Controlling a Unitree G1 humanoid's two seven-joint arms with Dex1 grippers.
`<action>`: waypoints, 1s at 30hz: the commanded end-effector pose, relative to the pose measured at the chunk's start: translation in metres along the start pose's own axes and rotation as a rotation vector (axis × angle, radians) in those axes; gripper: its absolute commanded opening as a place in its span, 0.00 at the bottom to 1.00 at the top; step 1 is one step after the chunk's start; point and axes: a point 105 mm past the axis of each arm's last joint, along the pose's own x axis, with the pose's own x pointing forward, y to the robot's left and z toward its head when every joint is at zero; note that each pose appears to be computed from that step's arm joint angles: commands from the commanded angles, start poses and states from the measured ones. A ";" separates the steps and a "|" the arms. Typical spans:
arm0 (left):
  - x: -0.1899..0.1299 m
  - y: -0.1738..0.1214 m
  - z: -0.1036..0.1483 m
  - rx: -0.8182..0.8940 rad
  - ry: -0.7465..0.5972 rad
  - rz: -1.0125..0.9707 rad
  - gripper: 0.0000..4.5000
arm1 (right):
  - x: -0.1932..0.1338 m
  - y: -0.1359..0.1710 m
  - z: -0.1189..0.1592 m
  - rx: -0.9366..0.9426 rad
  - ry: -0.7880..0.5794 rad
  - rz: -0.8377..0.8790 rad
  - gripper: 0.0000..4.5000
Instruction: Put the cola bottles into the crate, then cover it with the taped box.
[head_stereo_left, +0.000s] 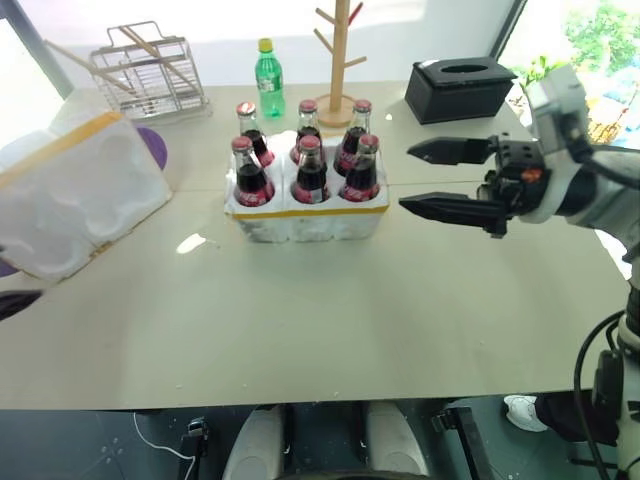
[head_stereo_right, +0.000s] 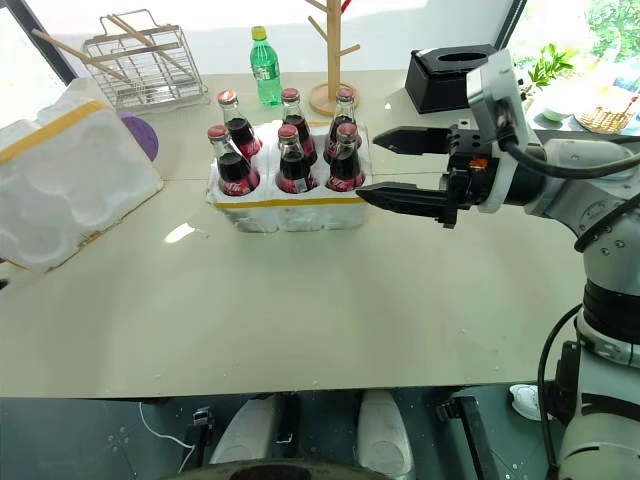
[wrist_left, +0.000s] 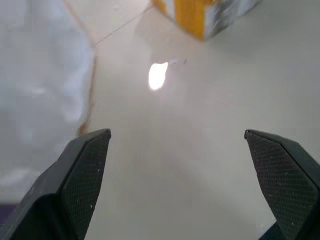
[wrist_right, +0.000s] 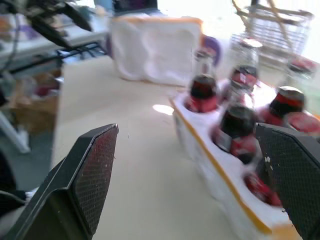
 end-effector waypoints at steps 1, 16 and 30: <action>-0.020 0.035 -0.030 0.047 0.197 0.061 1.00 | 0.005 0.009 0.017 -0.029 -0.060 0.056 0.99; 0.035 0.115 -0.038 0.184 0.391 0.279 1.00 | 0.005 0.000 -0.002 0.034 -0.034 -0.029 0.99; 0.077 0.109 -0.036 0.063 0.436 0.180 1.00 | -0.003 0.008 -0.004 0.039 -0.021 -0.092 0.99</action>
